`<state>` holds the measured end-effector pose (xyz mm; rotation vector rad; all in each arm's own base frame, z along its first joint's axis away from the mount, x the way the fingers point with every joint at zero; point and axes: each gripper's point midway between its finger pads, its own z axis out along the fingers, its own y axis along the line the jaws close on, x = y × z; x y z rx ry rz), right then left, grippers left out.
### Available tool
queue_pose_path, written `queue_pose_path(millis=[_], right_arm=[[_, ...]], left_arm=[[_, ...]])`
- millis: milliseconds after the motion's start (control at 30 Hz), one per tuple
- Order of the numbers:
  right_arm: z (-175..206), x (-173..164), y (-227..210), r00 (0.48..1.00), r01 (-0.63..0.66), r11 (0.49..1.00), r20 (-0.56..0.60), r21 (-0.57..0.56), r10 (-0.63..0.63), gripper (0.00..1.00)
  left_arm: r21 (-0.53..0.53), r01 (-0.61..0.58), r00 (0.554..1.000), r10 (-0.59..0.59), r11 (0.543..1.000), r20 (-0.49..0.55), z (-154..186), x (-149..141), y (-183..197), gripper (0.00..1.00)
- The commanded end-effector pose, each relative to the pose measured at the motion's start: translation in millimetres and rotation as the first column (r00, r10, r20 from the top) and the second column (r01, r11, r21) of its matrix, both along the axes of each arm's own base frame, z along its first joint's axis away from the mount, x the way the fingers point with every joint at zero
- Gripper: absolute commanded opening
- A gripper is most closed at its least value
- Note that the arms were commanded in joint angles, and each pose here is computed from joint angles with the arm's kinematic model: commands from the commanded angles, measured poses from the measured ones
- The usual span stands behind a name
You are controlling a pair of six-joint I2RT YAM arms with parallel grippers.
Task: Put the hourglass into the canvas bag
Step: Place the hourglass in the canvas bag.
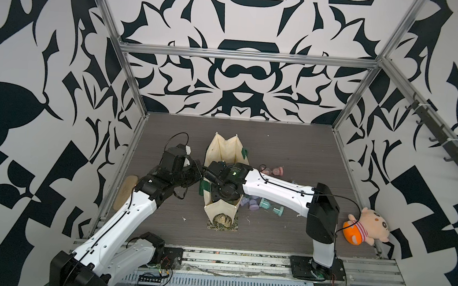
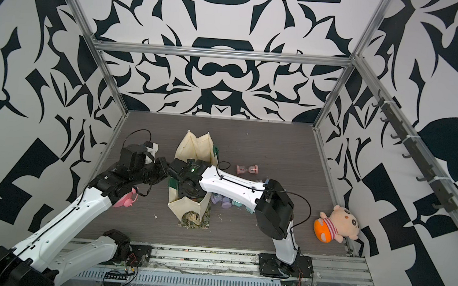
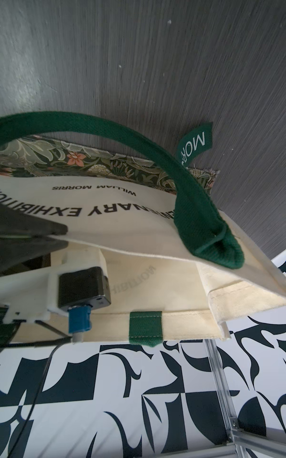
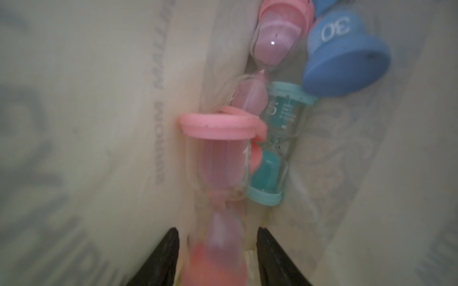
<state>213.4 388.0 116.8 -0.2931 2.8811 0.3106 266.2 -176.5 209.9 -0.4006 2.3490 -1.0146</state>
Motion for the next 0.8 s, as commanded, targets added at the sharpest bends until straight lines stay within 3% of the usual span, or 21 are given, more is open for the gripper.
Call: queue_pose_path(millis=[0, 367, 567, 767], right_arm=[[28, 4, 3, 0.998, 0.005, 0.998, 0.057, 0.061, -0.008, 0.65], [114, 11, -3, 0.970, -0.057, 0.980, 0.243, 0.193, 0.008, 0.65], [162, 19, -40, 0.918, -0.035, 0.977, 0.392, 0.211, -0.051, 0.66], [172, 35, -106, 0.888, 0.108, 0.972, 0.420, 0.207, -0.188, 0.66]], left_arm=[[0.000, 0.019, 1.000, -0.019, 1.000, -0.005, -3, -2, -3, 0.00], [0.003, 0.020, 1.000, -0.020, 1.000, -0.005, -4, -2, -2, 0.00], [0.006, 0.021, 1.000, -0.021, 1.000, -0.008, -6, -3, -2, 0.00], [0.006, 0.021, 1.000, -0.021, 1.000, -0.007, -6, -3, -2, 0.00]])
